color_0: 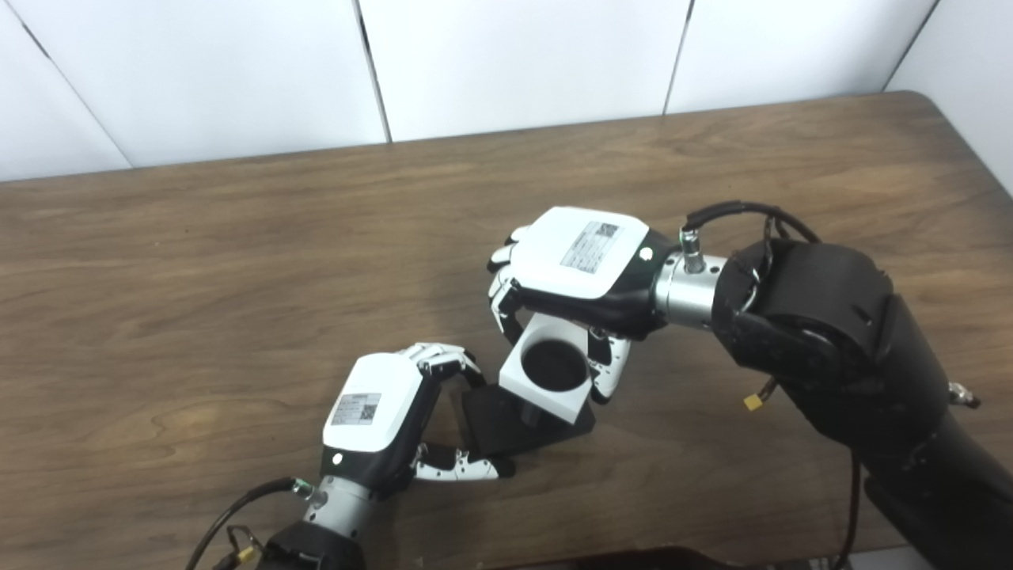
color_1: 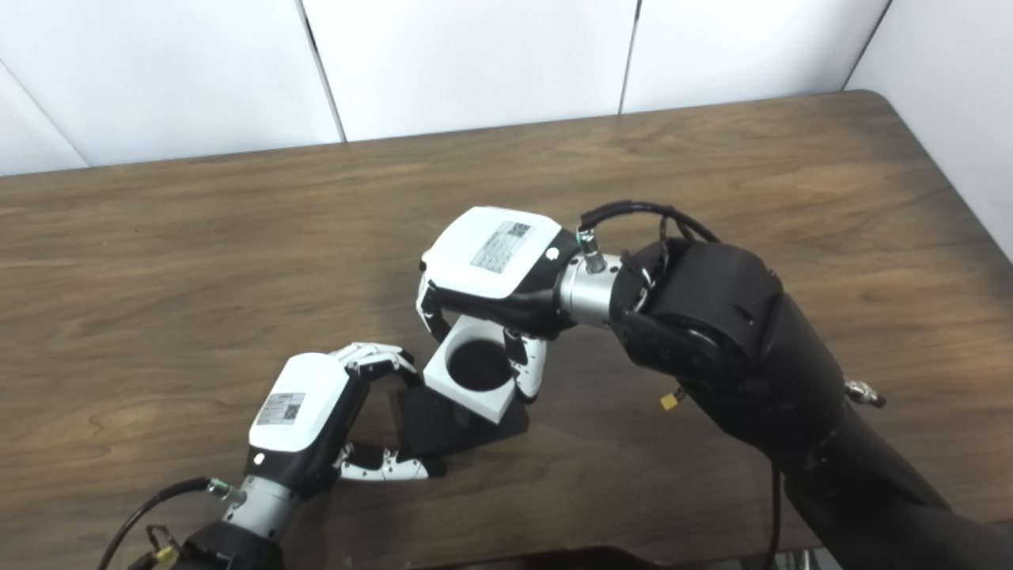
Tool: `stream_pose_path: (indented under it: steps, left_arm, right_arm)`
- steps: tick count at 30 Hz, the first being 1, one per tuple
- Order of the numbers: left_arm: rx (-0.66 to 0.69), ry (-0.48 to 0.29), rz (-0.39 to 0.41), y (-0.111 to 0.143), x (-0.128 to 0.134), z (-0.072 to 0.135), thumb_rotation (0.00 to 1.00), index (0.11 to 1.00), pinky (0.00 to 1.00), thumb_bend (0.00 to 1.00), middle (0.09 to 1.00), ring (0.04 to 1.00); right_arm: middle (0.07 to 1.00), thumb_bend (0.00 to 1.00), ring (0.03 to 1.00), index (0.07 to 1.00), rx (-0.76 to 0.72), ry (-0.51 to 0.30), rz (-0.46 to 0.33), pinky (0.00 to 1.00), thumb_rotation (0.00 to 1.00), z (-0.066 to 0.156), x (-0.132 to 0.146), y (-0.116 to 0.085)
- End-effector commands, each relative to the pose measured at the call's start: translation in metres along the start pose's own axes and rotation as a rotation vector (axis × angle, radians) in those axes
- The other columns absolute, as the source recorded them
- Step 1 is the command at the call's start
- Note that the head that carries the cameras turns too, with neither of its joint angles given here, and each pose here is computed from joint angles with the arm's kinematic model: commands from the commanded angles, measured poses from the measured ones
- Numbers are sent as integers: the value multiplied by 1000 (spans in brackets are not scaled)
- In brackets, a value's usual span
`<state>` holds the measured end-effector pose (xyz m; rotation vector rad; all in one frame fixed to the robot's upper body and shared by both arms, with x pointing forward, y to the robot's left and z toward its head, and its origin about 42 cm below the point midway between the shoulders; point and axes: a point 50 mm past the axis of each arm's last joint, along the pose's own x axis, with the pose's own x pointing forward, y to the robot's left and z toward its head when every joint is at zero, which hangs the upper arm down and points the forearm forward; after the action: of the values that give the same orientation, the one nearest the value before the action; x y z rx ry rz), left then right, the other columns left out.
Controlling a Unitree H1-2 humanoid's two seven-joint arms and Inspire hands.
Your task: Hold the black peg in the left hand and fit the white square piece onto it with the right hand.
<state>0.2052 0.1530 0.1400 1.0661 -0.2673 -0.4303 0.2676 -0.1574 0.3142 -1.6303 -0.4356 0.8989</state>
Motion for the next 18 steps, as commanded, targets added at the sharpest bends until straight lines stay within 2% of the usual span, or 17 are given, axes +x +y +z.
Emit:
stream_pose_path:
  steps: [1,3,5,12,18]
  left_arm:
    - [0,-14,-5,1,-1,6,42,487,665,517,737,768]
    - [-1,-14,-5,1,-1,6,42,487,667,517,738,769]
    - [1,-15,-5,2,-1,6,42,487,668,517,737,768]
    - [-2,-17,-2,2,0,6,42,487,664,517,736,765]
    - [-1,-17,-3,1,0,6,42,487,665,517,735,765]
  right_arm:
    - [790,750,898,570,-37,12,-12,912,227,-2,-2,-10]
    - [793,885,899,632,-37,13,-9,906,285,-1,-2,-10]
    - [797,939,900,668,-26,12,-10,905,310,-1,-2,-10]
    - [828,996,917,736,-10,21,11,915,350,-1,-2,-8]
    - [877,1000,948,780,-17,33,30,947,384,-1,-2,-9]
